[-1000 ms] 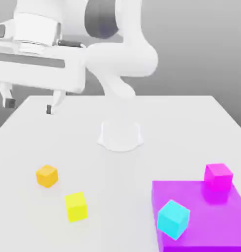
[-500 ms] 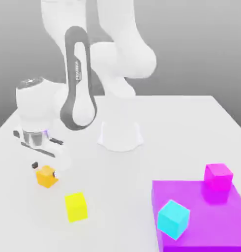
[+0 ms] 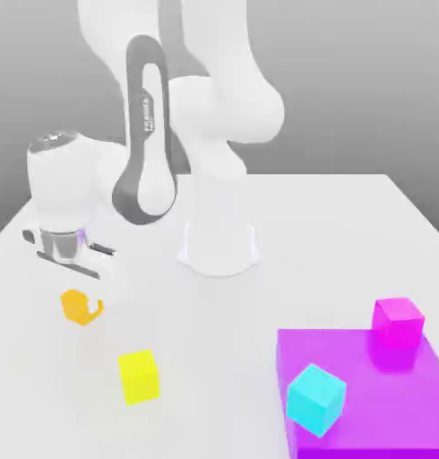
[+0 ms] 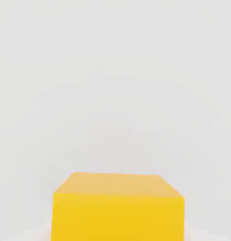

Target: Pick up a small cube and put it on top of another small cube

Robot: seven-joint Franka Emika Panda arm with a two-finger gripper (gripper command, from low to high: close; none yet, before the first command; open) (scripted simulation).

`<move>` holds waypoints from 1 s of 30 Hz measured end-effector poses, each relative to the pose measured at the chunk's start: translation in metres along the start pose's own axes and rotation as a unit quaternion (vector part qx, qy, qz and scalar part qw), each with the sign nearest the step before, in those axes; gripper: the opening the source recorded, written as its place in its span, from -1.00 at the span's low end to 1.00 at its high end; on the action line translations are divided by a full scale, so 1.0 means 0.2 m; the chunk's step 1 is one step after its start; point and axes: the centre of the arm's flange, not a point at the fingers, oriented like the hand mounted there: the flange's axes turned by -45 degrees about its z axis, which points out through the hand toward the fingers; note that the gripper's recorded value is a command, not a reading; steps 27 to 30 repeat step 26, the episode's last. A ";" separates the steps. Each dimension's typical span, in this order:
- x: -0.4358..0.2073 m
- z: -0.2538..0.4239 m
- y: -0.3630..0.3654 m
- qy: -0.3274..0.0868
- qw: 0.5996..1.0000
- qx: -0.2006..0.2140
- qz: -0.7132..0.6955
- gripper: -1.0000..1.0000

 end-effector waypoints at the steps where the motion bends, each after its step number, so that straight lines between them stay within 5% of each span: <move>1: 0.03 -0.03 0.00 0.000 1.000 0.000 0.005 -1.00; 10: 0.35 -0.29 -1.13 0.000 0.983 -0.002 -0.182 -1.00; 18: 0.20 -0.57 -1.98 -0.001 0.964 0.000 -0.265 -1.00; 22: 0.13 -0.36 -2.13 0.000 0.959 0.000 -0.284 -1.00; 23: 0.12 -0.32 -2.13 0.000 0.959 0.000 -0.284 1.00; 30: 0.12 -0.32 -2.13 0.000 0.959 0.000 -0.284 1.00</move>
